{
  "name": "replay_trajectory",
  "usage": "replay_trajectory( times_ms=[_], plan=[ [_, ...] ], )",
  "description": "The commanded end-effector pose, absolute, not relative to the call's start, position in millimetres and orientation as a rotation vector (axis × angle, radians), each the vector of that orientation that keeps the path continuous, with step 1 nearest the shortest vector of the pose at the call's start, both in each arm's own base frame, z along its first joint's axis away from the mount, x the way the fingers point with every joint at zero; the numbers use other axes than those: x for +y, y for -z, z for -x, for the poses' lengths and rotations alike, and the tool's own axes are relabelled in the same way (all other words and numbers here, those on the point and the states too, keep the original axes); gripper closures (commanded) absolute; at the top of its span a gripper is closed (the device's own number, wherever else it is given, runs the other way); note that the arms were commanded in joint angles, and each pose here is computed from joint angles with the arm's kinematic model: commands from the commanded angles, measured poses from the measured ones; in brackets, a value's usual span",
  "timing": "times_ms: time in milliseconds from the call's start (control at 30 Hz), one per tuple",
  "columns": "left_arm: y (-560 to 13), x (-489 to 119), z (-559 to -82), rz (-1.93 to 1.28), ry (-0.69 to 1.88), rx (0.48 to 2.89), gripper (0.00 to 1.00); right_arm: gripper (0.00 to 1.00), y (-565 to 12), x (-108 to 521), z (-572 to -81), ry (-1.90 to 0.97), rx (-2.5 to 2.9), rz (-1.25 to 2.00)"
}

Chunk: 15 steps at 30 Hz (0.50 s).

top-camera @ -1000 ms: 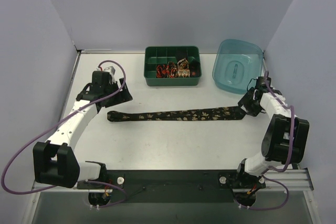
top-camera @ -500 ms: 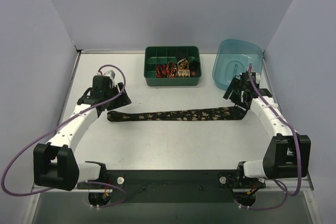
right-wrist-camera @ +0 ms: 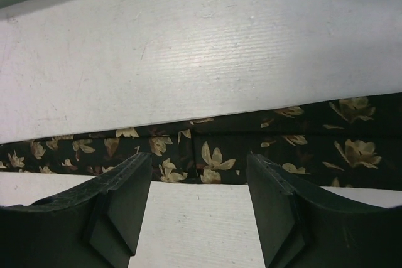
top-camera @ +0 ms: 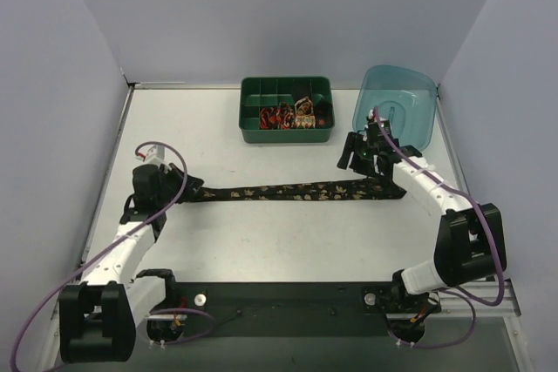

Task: Roll the ties
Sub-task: Flatten out the tie at the center of the board.

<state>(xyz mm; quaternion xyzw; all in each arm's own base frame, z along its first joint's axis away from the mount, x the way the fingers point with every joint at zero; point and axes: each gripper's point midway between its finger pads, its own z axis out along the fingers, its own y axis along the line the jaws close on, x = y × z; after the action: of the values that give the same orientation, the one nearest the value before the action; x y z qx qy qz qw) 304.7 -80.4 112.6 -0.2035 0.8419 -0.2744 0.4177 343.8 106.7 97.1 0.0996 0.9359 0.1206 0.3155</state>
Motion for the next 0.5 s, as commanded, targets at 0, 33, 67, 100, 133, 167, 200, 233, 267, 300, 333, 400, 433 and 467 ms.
replay_trajectory(
  times_ms=[0, 33, 67, 100, 133, 167, 200, 233, 267, 300, 333, 400, 433, 467],
  plan=[
    [-171, -76, -323, 0.482, 0.95, 1.733, 1.0, 0.39, -95, 122, -349, -0.388, 2.465, -0.22],
    [-163, -75, -320, 0.498, 0.968, 1.73, 1.0, 0.39, -91, 125, -349, -0.395, 2.479, -0.216],
    [-158, -70, -320, 0.531, 0.985, 1.729, 1.0, 0.39, -89, 128, -348, -0.401, 2.486, -0.203],
    [-164, -69, -323, 0.517, 0.999, 1.696, 1.0, 0.39, -87, 130, -347, -0.407, 2.495, -0.206],
    [-160, -68, -322, 0.528, 1.011, 1.692, 1.0, 0.39, -84, 132, -345, -0.415, 2.506, -0.202],
    [-155, -68, -322, 0.553, 1.043, 1.697, 1.0, 0.39, -82, 134, -345, -0.424, 2.508, -0.204],
    [-162, -66, -324, 0.533, 1.053, 1.658, 1.0, 0.39, -80, 137, -343, -0.429, 2.513, -0.198],
    [-160, -66, -324, 0.536, 1.061, 1.652, 1.0, 0.39, -79, 140, -342, -0.439, 2.517, -0.19],
    [-156, -63, -325, 0.556, 1.067, 1.648, 1.0, 0.39, -78, 141, -342, -0.442, 2.515, -0.183],
    [-153, -61, -325, 0.566, 1.069, 1.649, 1.0, 0.39, -76, 143, -342, -0.438, 2.521, -0.18],
    [-151, -60, -326, 0.573, 1.069, 1.649, 1.0, 0.39, -76, 143, -342, -0.435, 2.522, -0.182],
    [-143, -56, -325, 0.594, 1.07, 1.649, 1.0, 0.39, -77, 143, -343, -0.435, 2.514, -0.182],
    [-142, -54, -325, 0.597, 1.069, 1.646, 1.0, 0.39, -80, 144, -344, -0.44, 2.504, -0.178],
    [-138, -53, -324, 0.6, 1.062, 1.645, 1.0, 0.39, -80, 144, -344, -0.44, 2.501, -0.178]
  ],
)
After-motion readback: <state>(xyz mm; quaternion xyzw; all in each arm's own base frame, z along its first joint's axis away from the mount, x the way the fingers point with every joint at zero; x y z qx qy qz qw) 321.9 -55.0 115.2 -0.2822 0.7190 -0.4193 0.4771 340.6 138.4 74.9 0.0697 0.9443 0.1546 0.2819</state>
